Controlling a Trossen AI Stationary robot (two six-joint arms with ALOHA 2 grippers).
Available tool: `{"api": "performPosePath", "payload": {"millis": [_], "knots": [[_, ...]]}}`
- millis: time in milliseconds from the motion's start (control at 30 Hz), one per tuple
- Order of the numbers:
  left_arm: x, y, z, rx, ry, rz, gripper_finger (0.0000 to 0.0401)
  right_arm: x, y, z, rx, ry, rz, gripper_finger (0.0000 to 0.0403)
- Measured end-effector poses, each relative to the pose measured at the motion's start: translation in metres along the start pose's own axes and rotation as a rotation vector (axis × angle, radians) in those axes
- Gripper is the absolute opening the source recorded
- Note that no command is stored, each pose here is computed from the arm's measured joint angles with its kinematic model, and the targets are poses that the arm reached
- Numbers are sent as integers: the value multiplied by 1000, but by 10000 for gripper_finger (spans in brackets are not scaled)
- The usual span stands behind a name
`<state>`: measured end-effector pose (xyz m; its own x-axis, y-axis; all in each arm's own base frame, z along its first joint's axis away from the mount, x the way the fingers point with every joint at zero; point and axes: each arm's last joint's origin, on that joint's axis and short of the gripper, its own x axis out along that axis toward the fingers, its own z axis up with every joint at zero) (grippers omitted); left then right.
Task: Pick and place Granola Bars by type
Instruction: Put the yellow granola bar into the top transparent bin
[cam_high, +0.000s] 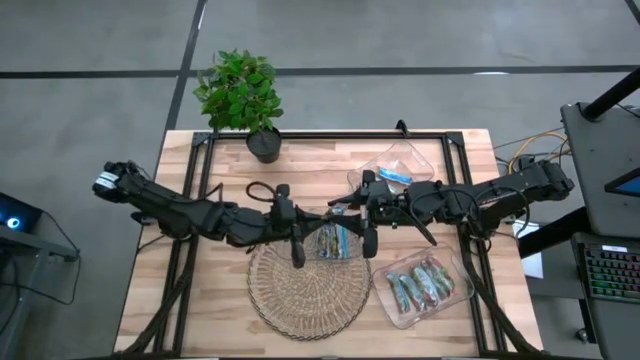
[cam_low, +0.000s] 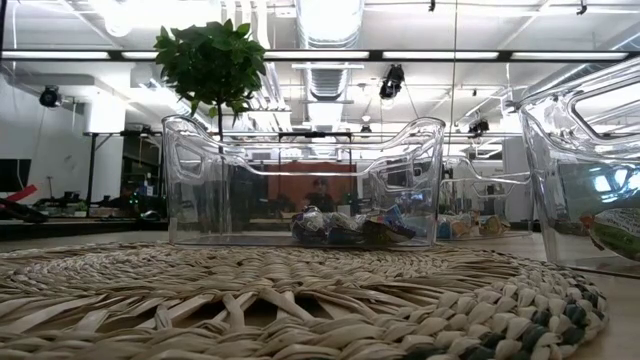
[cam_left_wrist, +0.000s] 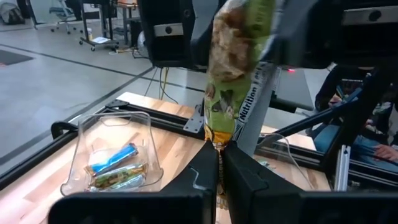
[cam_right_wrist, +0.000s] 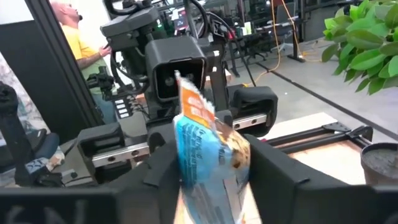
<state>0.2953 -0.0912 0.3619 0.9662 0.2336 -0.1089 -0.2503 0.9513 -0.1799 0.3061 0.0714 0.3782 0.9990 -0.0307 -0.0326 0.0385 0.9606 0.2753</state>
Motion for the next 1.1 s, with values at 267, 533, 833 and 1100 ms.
{"api": "performPosePath", "payload": {"millis": [267,533,833,1100], "knots": [[-4,2,5,-13,-11,-4,0,0,0,1,-7,-5,1,40],[-34,18,32,-55,-83,57,61,-13,-8,3,-3,82,-38,31],[-65,36,48,-30,-113,64,172,-52,-45,22,54,177,-200,28],[-72,38,49,24,-111,10,178,-89,-103,23,120,371,-490,25]]}}
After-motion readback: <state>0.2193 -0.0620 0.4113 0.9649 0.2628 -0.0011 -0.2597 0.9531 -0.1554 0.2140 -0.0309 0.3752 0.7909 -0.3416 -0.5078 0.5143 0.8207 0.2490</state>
